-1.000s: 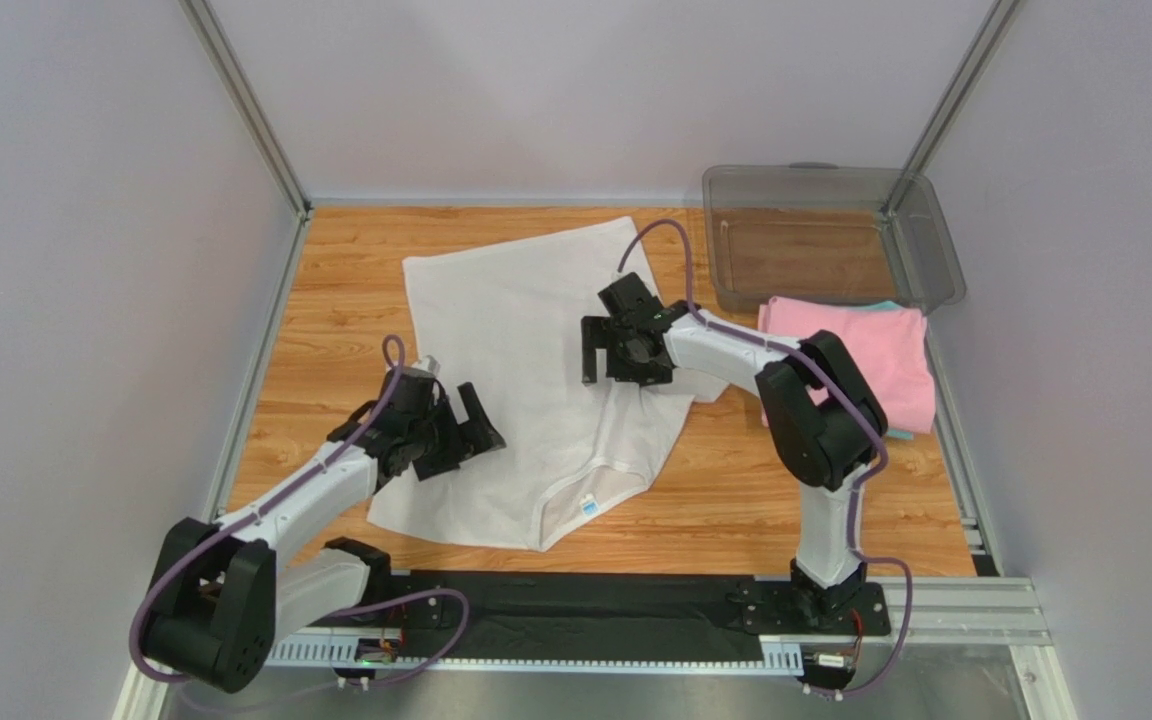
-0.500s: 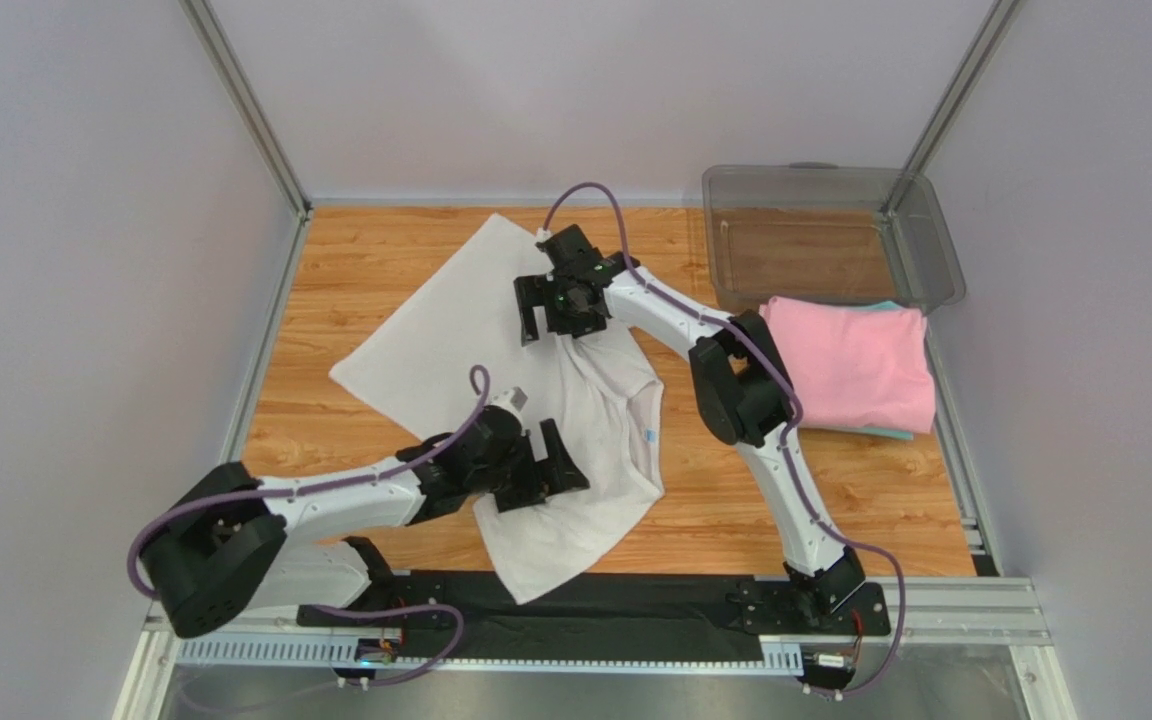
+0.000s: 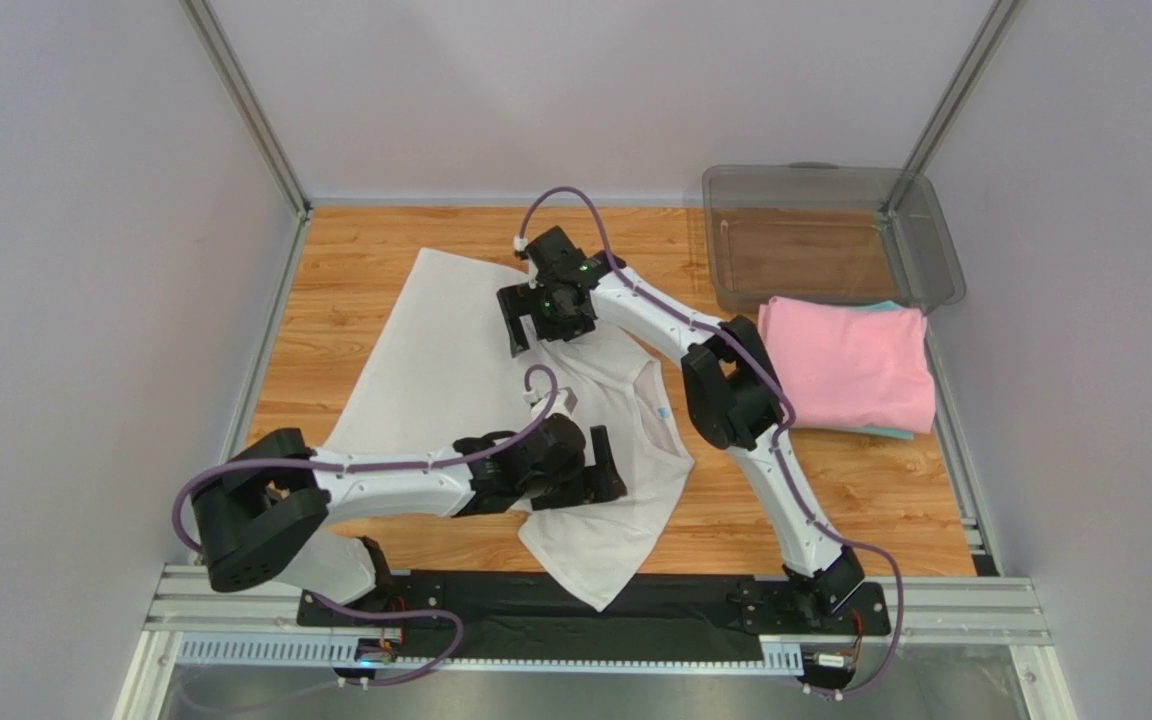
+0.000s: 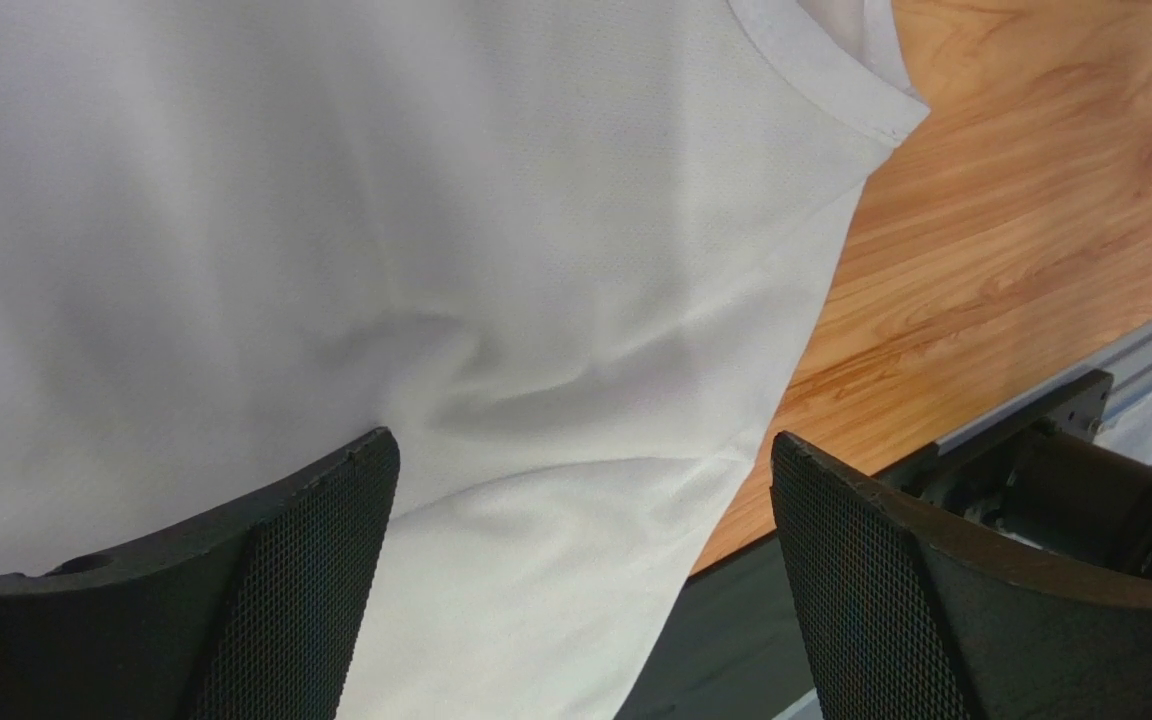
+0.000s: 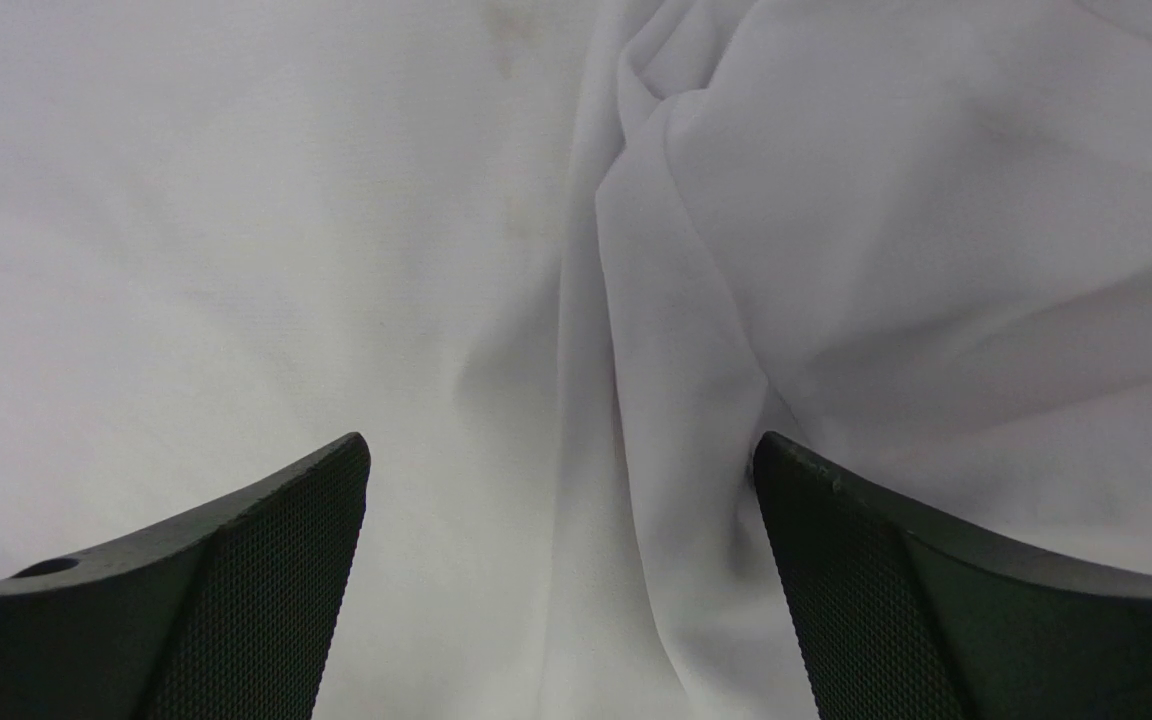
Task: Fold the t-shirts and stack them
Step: Flatten the tshirt out
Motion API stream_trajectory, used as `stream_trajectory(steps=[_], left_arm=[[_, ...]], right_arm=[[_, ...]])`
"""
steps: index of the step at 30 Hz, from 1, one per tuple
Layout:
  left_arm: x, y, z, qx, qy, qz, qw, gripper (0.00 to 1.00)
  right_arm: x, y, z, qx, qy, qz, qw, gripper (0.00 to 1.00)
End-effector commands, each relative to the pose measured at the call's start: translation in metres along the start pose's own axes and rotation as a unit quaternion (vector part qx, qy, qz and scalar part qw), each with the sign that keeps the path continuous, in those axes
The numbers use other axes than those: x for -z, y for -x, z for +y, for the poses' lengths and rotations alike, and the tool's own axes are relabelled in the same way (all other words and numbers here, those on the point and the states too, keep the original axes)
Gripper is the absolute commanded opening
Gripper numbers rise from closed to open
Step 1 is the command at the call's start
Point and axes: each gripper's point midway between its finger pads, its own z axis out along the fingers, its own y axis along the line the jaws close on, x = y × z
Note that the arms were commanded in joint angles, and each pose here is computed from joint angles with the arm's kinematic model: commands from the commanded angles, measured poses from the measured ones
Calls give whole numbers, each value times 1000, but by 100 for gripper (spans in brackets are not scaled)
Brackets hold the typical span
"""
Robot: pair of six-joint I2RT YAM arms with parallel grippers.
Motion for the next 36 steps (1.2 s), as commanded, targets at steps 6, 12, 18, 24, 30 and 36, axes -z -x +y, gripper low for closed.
stream_trajectory(steps=[6,12,18,24,30,36], left_arm=[[66,28,19,-51,43,-89,994,100],[111,56,68,-39,128,-175,976,100],[137,84,82,-19,122,-226,966,100],[127,122,106,26,113,-234,965,100],[107,150,144,66,172,-201,962,100],[90,166,177,109,203,-179,956,100]], right_arm=[[139,63,-33,-34,-116,-125,985,100],[169,33,-45,-66,-153,-122,978,100],[164,-32,-49,-115,-140,-105,978,100],[136,-82,-38,-128,-101,-79,983,100],[104,-91,-48,-114,-118,-40,986,100],[79,-75,-70,-124,-146,-30,981,100]])
